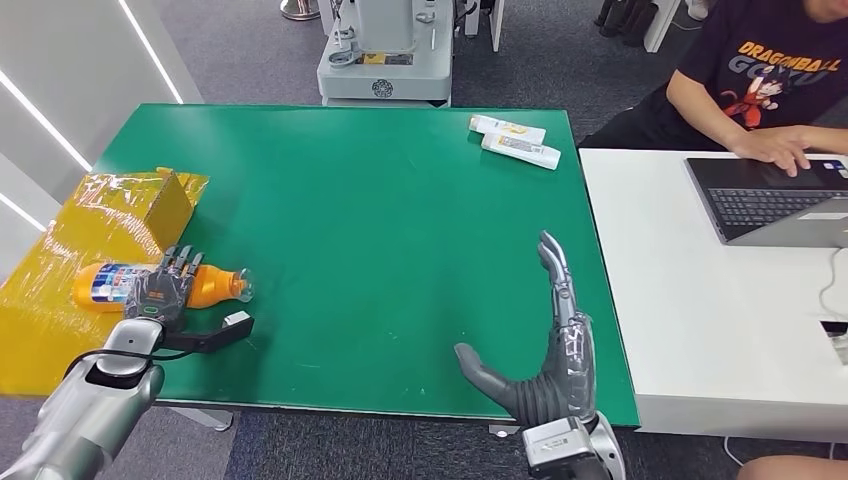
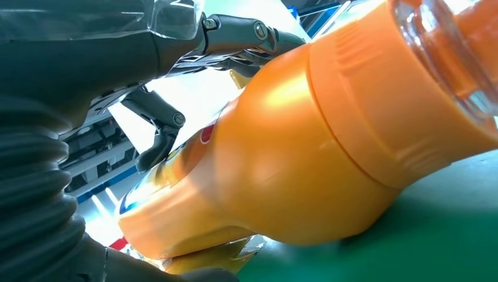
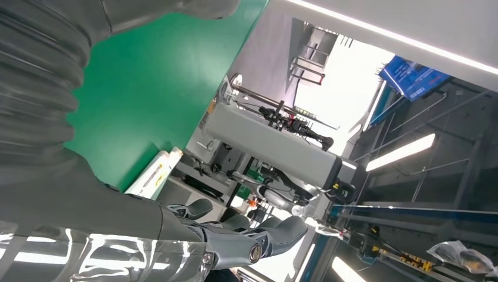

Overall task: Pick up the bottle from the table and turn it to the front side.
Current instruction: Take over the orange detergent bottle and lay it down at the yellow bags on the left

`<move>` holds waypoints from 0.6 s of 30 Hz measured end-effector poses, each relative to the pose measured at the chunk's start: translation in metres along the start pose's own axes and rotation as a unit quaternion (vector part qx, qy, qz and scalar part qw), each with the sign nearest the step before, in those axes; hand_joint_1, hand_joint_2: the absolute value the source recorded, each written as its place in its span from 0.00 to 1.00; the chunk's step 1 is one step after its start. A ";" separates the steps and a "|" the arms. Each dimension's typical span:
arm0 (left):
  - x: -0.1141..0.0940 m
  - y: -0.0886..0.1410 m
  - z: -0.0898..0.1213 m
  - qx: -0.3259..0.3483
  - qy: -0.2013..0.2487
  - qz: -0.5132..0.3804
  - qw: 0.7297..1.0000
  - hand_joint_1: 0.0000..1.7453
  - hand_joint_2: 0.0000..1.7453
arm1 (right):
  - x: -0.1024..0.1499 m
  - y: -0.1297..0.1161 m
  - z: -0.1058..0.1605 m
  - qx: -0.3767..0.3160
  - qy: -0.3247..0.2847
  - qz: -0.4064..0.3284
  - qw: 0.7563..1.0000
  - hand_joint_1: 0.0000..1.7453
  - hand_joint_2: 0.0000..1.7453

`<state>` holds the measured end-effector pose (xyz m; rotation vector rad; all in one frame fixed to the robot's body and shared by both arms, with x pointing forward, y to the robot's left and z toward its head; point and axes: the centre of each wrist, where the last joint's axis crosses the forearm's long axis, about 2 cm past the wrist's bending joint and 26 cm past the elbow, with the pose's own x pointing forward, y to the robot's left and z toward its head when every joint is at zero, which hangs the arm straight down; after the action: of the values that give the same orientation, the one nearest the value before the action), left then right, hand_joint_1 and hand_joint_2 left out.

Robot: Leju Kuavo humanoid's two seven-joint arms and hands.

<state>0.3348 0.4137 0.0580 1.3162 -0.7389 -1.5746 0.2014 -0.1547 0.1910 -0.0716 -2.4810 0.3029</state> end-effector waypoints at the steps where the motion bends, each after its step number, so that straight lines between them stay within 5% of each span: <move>1: 0.000 0.000 0.000 0.001 0.002 0.003 1.000 0.00 1.00 | 0.000 0.000 0.000 0.000 0.000 0.000 1.000 0.00 1.00; 18: -0.032 0.011 0.019 0.074 0.015 0.048 0.996 0.00 1.00 | 0.001 0.000 0.004 -0.007 0.000 0.001 1.000 0.00 1.00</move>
<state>0.3196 0.4363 0.0850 1.3873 -0.9002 -1.4439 0.1985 -0.1552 0.1888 -0.0799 -2.4836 0.2871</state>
